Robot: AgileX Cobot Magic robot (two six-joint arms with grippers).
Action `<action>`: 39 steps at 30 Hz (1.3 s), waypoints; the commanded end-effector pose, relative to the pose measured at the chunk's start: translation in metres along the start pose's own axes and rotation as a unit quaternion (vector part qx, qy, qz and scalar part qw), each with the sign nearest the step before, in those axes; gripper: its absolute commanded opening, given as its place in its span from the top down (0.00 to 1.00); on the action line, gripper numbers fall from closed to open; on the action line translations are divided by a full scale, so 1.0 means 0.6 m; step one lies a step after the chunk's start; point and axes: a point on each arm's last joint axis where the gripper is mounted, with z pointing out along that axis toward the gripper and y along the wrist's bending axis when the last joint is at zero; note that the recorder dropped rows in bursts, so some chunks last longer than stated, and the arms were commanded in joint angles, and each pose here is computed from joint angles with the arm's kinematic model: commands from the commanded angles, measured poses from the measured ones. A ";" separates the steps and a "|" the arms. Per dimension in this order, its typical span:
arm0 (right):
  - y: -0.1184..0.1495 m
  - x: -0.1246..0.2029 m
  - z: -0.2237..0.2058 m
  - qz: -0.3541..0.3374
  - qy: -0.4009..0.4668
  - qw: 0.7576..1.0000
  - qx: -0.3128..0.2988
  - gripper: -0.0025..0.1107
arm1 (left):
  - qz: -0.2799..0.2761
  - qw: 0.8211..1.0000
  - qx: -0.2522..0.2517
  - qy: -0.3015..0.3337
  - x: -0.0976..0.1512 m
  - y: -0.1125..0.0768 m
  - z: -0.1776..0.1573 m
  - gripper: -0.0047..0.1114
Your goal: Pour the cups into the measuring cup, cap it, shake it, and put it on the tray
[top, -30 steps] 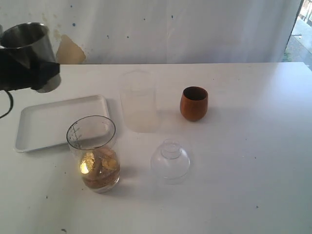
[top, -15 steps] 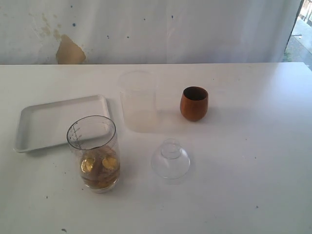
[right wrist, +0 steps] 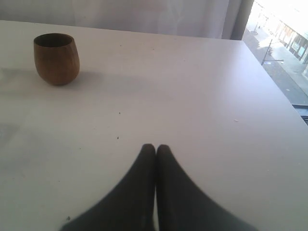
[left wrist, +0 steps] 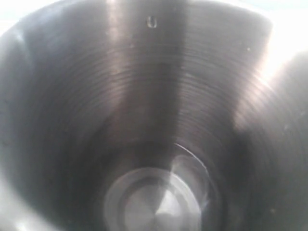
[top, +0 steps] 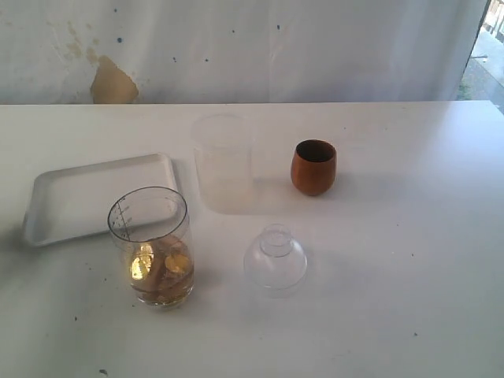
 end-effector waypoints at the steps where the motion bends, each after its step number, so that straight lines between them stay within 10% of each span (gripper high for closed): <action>1: 0.000 0.002 0.000 -0.003 0.000 1.000 0.003 0.98 | -0.010 1.000 -0.002 -0.025 0.007 0.003 0.008 0.96; 6: 0.000 0.002 0.000 -0.003 0.000 1.000 0.003 0.98 | -0.022 0.998 0.031 -0.040 0.021 -0.006 0.016 0.93; 13: 0.000 0.002 0.000 -0.003 0.000 1.000 0.003 0.98 | -0.040 0.998 0.008 -0.040 0.025 0.001 0.018 0.35; 17: 0.000 0.002 0.000 -0.003 0.000 1.000 0.003 0.98 | -0.041 0.998 0.005 -0.040 0.025 0.002 0.018 0.19; 39: 0.000 0.002 0.000 -0.003 0.000 1.000 0.003 0.98 | -0.034 0.995 0.010 -0.092 -0.026 -0.002 -0.001 0.17</action>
